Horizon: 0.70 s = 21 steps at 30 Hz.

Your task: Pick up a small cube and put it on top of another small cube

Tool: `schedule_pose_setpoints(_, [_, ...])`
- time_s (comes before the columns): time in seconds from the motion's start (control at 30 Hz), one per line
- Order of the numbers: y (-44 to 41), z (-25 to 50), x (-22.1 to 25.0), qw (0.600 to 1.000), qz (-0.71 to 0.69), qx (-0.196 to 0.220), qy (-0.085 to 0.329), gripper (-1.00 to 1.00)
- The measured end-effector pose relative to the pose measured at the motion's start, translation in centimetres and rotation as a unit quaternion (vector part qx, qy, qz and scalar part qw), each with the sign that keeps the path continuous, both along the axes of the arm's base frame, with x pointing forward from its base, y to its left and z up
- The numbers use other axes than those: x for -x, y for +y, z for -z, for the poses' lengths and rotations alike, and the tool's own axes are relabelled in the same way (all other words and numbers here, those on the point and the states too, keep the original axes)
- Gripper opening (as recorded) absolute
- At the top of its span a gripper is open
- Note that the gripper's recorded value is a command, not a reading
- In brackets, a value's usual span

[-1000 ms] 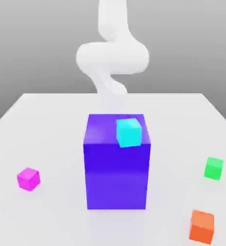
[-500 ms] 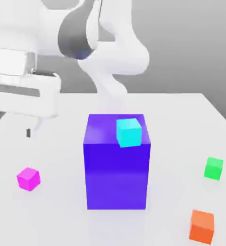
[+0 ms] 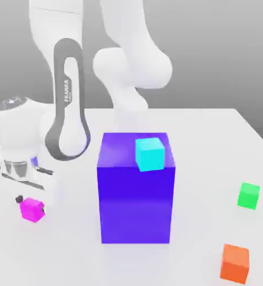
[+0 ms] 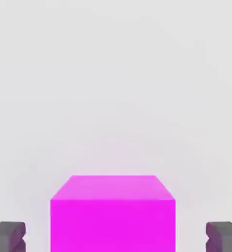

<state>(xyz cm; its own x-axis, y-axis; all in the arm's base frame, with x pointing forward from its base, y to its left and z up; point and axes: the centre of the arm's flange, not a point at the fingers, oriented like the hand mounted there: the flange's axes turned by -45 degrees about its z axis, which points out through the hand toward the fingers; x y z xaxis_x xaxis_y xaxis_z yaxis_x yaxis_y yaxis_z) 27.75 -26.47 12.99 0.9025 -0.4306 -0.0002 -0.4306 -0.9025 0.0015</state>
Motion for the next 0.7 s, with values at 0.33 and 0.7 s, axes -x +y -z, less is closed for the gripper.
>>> schedule_pose_setpoints(0.33, [-0.1, -4.2, -0.1, 1.000, 0.000, 0.000, 0.000, -1.00])
schedule_pose_setpoints(0.7, [13.2, -10.2, -13.1, 0.992, -0.111, 0.010, -0.054, -1.00])
